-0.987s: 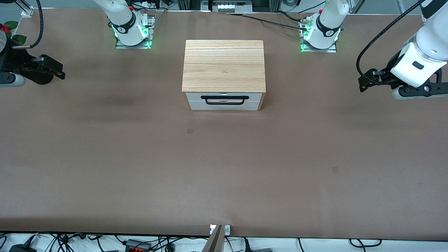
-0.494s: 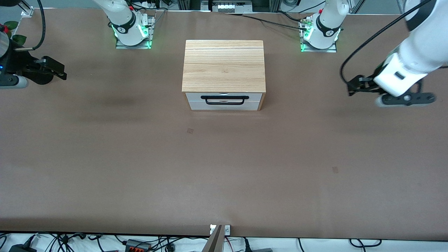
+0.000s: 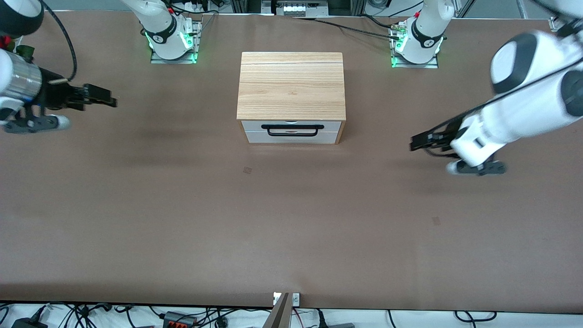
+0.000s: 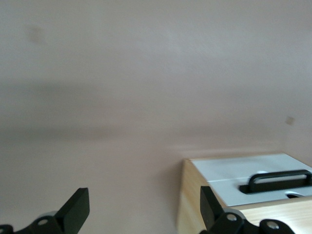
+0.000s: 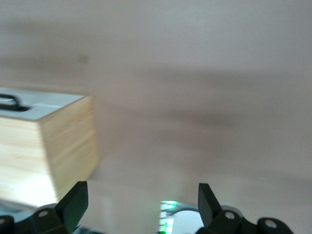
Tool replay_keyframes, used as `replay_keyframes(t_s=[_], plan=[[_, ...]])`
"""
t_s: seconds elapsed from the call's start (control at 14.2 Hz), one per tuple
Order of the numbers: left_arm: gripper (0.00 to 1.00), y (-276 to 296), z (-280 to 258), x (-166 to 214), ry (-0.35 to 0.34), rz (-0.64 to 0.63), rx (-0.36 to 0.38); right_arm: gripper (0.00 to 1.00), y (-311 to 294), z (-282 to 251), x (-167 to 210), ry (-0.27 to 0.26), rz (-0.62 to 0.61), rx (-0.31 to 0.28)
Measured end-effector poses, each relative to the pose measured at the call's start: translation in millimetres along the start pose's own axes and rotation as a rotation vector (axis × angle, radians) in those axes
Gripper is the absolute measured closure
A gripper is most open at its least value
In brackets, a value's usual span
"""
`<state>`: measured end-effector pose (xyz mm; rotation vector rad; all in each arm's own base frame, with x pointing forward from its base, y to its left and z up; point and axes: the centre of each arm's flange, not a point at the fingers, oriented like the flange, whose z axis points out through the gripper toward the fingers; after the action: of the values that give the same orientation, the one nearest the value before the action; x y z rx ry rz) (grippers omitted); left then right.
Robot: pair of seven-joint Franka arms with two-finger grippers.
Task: Pull top drawer with both arms simultaneously
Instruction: 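Reach both grippers to the black handle ends and grasp them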
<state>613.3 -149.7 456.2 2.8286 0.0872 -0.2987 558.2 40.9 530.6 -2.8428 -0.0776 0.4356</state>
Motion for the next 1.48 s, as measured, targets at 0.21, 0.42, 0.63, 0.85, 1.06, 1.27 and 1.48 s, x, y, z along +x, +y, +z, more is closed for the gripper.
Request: replay_keyframes(t_s=[0.21, 0.42, 0.63, 0.85, 1.06, 1.27, 1.48], plan=[[0.00, 11, 68, 30, -0.075, 0.095, -0.244, 0.00, -15, 48, 32, -0.108, -0.036, 0.257], [0.00, 2, 113, 50, -0.112, 0.130, -0.425, 0.00, -32, 87, 59, -0.166, -0.078, 0.475], [0.00, 4, 148, 56, -0.134, 0.192, -0.574, 0.00, -61, 131, 80, -0.135, -0.141, 0.644], [0.00, 4, 191, 55, -0.155, 0.218, -0.731, 0.00, -93, 196, 88, -0.030, -0.190, 0.803], [0.00, 1, 222, 50, -0.172, 0.267, -0.820, 0.00, -131, 250, 86, 0.036, -0.225, 0.911], [0.00, 7, 242, 38, -0.172, 0.272, -0.930, 0.00, -137, 296, 89, 0.105, -0.307, 0.987], [0.00, 21, 263, 21, -0.186, 0.255, -1.015, 0.00, -124, 352, 86, 0.174, -0.315, 1.093]])
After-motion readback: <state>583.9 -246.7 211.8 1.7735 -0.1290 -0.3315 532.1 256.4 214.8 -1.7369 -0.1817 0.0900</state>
